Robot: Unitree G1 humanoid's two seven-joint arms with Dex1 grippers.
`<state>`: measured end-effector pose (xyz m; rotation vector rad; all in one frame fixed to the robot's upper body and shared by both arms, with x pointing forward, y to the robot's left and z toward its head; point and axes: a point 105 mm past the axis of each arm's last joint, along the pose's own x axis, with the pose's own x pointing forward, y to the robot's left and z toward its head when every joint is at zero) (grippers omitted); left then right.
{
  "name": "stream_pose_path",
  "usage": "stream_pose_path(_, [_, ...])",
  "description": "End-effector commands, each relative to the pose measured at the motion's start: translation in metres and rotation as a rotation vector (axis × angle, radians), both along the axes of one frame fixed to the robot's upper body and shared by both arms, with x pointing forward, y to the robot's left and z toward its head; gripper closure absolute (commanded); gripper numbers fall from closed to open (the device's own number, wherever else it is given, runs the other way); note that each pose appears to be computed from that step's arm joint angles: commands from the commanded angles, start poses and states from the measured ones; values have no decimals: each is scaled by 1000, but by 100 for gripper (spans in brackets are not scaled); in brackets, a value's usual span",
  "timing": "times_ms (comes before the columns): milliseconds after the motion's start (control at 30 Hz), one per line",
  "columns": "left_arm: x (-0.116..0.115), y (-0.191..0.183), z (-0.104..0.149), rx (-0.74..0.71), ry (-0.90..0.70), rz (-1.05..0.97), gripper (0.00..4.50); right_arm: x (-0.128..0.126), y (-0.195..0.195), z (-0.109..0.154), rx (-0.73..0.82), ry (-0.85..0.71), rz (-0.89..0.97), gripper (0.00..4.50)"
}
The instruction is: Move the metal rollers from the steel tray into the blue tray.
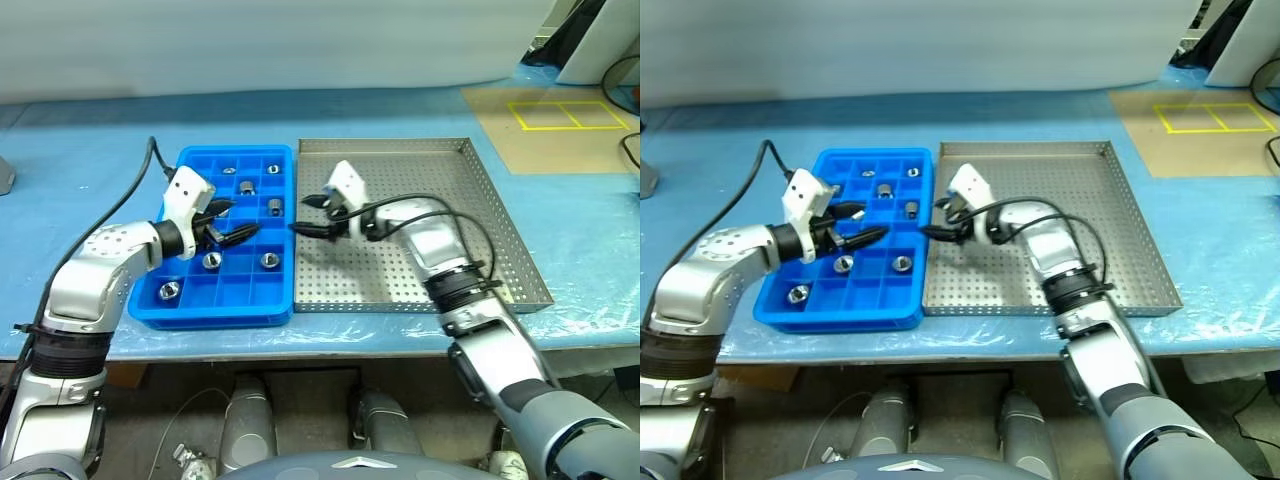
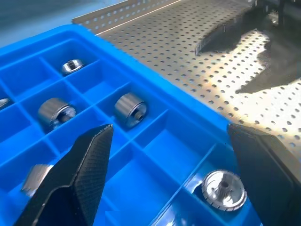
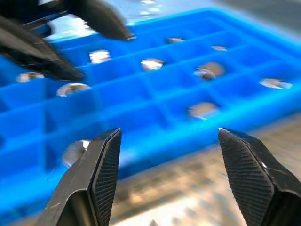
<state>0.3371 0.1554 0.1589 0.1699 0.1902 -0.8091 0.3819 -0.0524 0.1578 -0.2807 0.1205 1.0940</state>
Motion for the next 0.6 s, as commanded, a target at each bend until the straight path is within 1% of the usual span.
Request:
stream_pose_path(33, [5, -21, 5, -13, -35, -77, 43, -7, -46, 28, 68, -29, -83, 113])
stream_pose_path(100, [6, -31, 4, -30, -32, -112, 43, -13, -72, 21, 13, -32, -156, 113])
stream_pose_path(200, [7, -46, 0, -45, -21, -164, 43, -24, -106, 8, -28, -3, -267, 113])
stream_pose_path(300, [7, -59, -2, -67, -10, -219, 43, -28, -125, -4, -40, 28, -362, 113])
stream_pose_path(433, [4, -76, -1, -90, -11, -301, 43, -25, -134, -16, -50, 36, -457, 113])
stream_pose_path(467, [4, -81, 0, -96, -9, -317, 43, -23, -133, -20, -69, 34, -469, 113])
stream_pose_path(600, [7, -93, -1, -95, -12, -344, 43, -20, -131, -28, -59, 54, -488, 113])
